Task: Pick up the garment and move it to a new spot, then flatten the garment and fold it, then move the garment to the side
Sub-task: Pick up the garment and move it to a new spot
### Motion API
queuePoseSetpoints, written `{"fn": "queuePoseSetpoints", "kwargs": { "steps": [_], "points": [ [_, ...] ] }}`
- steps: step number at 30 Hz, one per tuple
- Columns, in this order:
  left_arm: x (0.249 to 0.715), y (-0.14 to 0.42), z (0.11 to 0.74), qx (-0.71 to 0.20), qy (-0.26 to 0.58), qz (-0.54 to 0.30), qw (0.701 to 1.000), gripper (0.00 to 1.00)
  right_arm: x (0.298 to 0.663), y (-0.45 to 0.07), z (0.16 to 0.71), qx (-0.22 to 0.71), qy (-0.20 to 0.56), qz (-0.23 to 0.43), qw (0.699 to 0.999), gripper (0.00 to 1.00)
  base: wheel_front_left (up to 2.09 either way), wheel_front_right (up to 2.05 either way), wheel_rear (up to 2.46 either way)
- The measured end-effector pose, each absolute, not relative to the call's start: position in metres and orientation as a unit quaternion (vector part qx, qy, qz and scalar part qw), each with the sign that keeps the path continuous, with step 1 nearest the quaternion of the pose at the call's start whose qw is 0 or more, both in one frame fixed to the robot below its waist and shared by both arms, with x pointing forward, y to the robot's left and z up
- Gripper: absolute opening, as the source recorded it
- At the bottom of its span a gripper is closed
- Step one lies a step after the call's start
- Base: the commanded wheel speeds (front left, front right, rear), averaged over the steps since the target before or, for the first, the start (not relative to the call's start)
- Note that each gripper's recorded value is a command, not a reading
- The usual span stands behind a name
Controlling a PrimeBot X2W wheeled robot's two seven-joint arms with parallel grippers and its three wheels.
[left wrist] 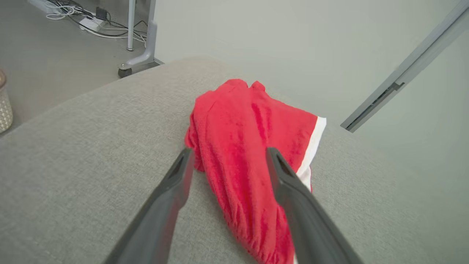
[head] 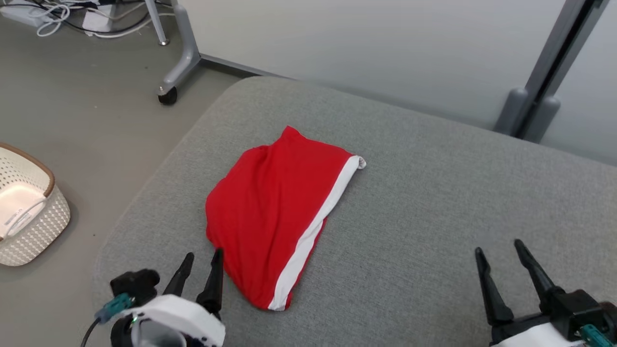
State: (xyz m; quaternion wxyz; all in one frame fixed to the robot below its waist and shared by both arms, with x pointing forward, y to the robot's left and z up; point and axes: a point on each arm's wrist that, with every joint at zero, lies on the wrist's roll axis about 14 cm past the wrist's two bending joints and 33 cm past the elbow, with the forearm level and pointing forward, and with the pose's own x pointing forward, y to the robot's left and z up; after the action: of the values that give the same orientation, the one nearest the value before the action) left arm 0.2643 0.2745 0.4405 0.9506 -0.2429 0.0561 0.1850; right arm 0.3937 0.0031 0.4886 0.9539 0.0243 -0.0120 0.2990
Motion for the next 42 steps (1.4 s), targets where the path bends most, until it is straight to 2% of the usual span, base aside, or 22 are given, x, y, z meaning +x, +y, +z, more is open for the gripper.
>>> {"fn": "queuePoseSetpoints", "kwargs": {
  "steps": [3, 6, 9, 10, 11, 18, 22, 28, 32, 37, 42],
  "points": [
    [0.293, 0.260, 0.422, -0.266, 0.118, 0.160, 0.943, 1.00, 0.405, -0.003, 0.480, 0.026, -0.005, 0.290, 0.957, 1.00, 0.00, 0.00, 0.00],
    [0.314, 0.239, 0.384, -0.302, 0.220, 0.141, 0.917, 1.00, 0.415, -0.024, 0.461, 0.026, 0.017, 0.263, 0.964, 1.00, 0.00, 0.00, 0.00],
    [0.314, 0.227, 0.355, -0.279, 0.297, 0.128, 0.904, 1.00, 0.416, -0.039, 0.450, 0.027, 0.031, 0.242, 0.969, 1.00, 0.00, 0.00, 0.00],
    [0.315, 0.230, 0.351, -0.263, 0.309, 0.129, 0.905, 0.55, 0.416, -0.043, 0.447, 0.028, 0.035, 0.236, 0.971, 1.00, 0.00, 0.00, 0.00],
    [0.318, 0.230, 0.348, -0.257, 0.316, 0.127, 0.905, 0.00, 0.416, -0.047, 0.445, 0.028, 0.038, 0.230, 0.972, 1.00, 0.00, 0.00, 0.00],
    [0.340, 0.213, 0.366, -0.243, 0.288, 0.074, 0.923, 0.00, 0.412, -0.062, 0.448, 0.029, 0.037, 0.207, 0.977, 1.00, 0.00, 0.00, 0.00],
    [0.371, 0.173, 0.417, -0.223, 0.224, -0.018, 0.949, 0.00, 0.407, -0.067, 0.457, 0.031, 0.027, 0.200, 0.979, 1.00, 0.00, 0.00, 0.00],
    [0.401, 0.096, 0.505, -0.200, 0.134, -0.158, 0.958, 0.00, 0.397, -0.090, 0.474, 0.032, 0.006, 0.166, 0.986, 1.00, 0.00, 0.00, 0.00],
    [0.405, 0.034, 0.558, -0.201, 0.090, -0.257, 0.941, 0.00, 0.387, -0.123, 0.484, 0.028, -0.007, 0.118, 0.993, 1.00, 0.00, 0.00, 0.00],
    [0.387, -0.041, 0.602, -0.233, 0.067, -0.376, 0.894, 0.00, 0.370, -0.165, 0.492, 0.024, -0.018, 0.054, 0.998, 1.00, 0.00, 0.00, 0.00],
    [0.379, -0.088, 0.605, -0.242, 0.087, -0.429, 0.866, 0.00, 0.352, -0.202, 0.494, 0.022, -0.021, -0.003, 1.000, 1.00, 0.00, 0.00, 0.00]
  ]
}}
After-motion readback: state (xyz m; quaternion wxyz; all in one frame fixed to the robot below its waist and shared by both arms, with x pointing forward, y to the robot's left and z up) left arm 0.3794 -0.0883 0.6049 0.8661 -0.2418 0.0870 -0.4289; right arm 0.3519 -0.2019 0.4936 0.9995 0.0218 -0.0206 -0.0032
